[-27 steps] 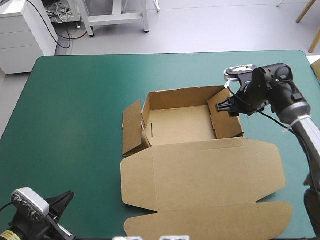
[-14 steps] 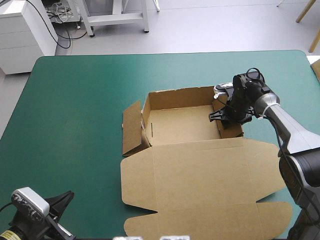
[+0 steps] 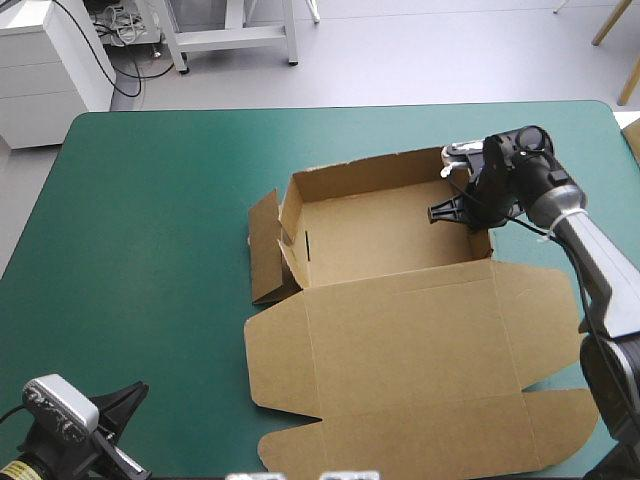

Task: Fold the box

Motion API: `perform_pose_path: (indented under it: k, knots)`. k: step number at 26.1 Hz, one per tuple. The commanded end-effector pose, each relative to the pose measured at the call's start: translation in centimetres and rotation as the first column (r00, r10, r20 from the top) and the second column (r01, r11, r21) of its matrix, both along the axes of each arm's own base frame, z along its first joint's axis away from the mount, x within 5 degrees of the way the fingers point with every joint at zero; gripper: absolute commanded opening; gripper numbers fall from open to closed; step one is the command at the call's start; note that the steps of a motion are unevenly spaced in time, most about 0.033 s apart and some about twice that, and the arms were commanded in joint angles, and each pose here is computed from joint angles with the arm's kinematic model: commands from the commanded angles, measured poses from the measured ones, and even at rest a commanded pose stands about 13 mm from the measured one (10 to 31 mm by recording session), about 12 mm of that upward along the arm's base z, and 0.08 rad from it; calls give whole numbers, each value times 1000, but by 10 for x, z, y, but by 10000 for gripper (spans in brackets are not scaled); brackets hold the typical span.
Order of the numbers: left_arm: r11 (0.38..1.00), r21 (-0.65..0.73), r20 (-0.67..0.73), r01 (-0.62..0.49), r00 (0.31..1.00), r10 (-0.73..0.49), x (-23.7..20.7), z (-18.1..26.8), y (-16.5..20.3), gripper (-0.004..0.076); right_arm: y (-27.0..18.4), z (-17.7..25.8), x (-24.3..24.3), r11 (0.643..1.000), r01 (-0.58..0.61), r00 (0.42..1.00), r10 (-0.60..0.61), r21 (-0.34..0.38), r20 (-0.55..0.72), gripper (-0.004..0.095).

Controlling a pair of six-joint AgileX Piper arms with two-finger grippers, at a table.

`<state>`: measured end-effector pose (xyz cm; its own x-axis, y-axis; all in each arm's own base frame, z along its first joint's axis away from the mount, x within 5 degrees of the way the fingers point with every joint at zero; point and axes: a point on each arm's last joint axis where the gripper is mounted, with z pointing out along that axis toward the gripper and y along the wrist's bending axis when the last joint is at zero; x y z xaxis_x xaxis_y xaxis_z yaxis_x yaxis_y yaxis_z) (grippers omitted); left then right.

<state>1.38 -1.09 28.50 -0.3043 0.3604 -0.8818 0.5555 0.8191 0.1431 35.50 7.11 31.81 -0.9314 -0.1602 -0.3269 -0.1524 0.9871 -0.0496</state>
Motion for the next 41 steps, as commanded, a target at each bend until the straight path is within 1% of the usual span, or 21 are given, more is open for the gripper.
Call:
perform_pose_path:
  k: [1,4,6,7,8,9,10,11,13,15,16,21,24,29,33,37,41]
  knots:
    - [999,-50,60,-1,998,4,3,12,-2,-8,-10,78,-34,999,-1,970,-9,44,245,-21]
    - [999,-50,60,-1,998,4,3,12,-2,-5,-16,113,-65,998,-11,937,-12,64,348,-21]
    - [999,-50,60,-1,998,4,3,12,-2,49,-21,133,-87,997,-16,912,-17,77,411,-21]
    - [999,-50,60,-1,998,4,3,12,-2,149,-24,143,-100,997,-26,894,-12,78,448,-21]
    - [999,-51,59,0,998,3,3,12,-2,204,-25,148,-106,996,-27,886,-14,81,463,-21]
    - [999,-51,59,0,998,3,3,12,-2,345,-27,155,-115,996,-27,873,-16,82,487,-21]
    - [999,-52,61,0,998,4,3,12,-2,413,-28,157,-118,996,-27,868,-17,81,496,-22]
    - [999,-52,61,0,998,4,3,12,-2,464,-29,160,-123,996,-27,862,-18,82,506,-21]
    - [998,-61,60,3,998,0,3,13,-3,503,-30,162,-126,996,-27,857,-19,82,514,-21]
    - [998,-67,64,5,998,-1,3,13,-3,492,-31,164,-128,996,-27,853,-20,83,521,-21]
    - [997,-78,53,15,999,-11,2,13,-4,468,-31,164,-129,996,-27,853,-20,83,522,-21]
    - [997,-81,55,19,998,-15,2,13,-4,402,-31,164,-128,996,-28,854,-19,82,521,-22]
    - [996,-84,45,16,999,-12,3,13,-5,399,-31,164,-128,997,-33,853,-11,76,521,-21]
    - [997,-72,-18,2,1000,-3,17,16,-12,400,-31,164,-128,997,-36,853,-6,72,522,-21]
    - [993,-91,-76,-73,995,66,39,30,-19,400,-31,164,-128,997,-37,853,-5,70,522,-22]
    - [983,-41,-107,-179,979,174,63,48,-22,400,-31,164,-128,997,-40,853,0,67,522,-22]
    - [980,1,-124,-201,972,200,84,68,-30,402,-31,164,-128,997,-49,852,13,56,523,-21]
